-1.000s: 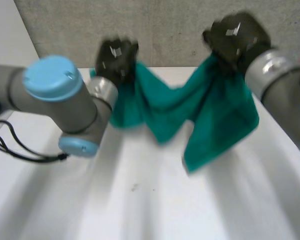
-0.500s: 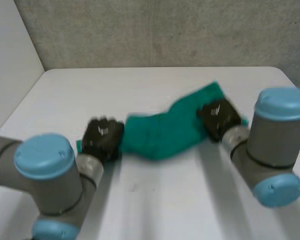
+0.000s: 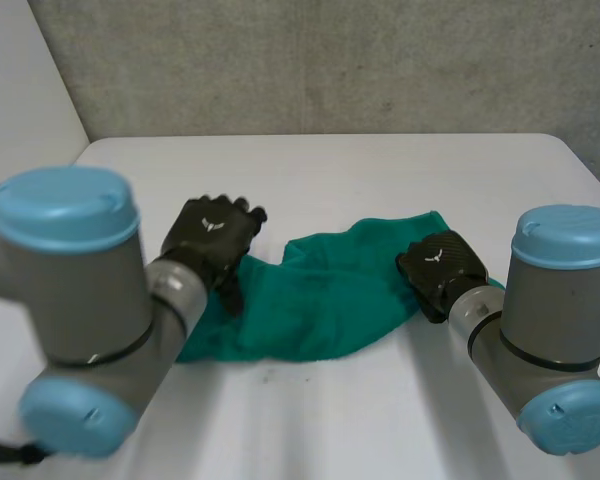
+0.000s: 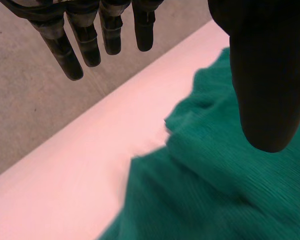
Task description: Fold the towel.
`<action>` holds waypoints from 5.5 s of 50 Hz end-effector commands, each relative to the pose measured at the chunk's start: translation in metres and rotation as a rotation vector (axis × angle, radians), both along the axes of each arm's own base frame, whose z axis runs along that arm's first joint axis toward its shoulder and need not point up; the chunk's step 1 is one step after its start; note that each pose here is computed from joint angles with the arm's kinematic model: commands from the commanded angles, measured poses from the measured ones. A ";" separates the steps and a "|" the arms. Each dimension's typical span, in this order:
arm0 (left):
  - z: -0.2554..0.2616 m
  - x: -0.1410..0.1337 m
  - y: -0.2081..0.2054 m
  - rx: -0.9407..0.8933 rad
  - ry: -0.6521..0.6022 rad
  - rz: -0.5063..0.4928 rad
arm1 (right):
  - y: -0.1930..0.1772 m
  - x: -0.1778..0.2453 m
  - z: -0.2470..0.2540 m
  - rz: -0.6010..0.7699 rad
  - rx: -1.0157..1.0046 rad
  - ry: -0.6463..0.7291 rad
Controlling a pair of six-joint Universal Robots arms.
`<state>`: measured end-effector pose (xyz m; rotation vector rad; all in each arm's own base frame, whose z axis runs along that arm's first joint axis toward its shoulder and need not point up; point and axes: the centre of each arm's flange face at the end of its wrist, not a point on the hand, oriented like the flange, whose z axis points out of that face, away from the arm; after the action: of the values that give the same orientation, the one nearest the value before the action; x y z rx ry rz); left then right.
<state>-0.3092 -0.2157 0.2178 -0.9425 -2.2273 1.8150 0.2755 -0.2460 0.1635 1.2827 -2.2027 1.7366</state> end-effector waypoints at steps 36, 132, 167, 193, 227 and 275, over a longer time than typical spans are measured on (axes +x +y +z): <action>-0.031 0.003 -0.051 0.051 -0.107 0.015 | 0.008 -0.003 0.039 0.078 -0.071 0.063; -0.056 0.066 -0.035 -0.079 -0.070 0.157 | -0.073 -0.071 -0.002 -0.215 0.330 -0.337; -0.059 0.067 -0.033 -0.070 -0.071 0.156 | -0.120 0.002 -0.017 -0.165 0.422 -0.189; -0.060 0.067 -0.033 -0.070 -0.071 0.156 | -0.123 -0.004 -0.023 -0.216 0.343 -0.115; -0.072 0.085 0.010 0.177 -0.206 0.136 | 0.026 -0.067 0.017 -0.024 0.216 0.364; -0.063 0.108 -0.049 0.121 -0.140 0.104 | 0.013 -0.084 -0.006 -0.112 0.084 0.215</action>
<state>-0.2006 -0.2579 0.1636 -0.9441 -2.4822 1.6644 0.1923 -0.2328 0.1589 1.2734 -2.2016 1.4082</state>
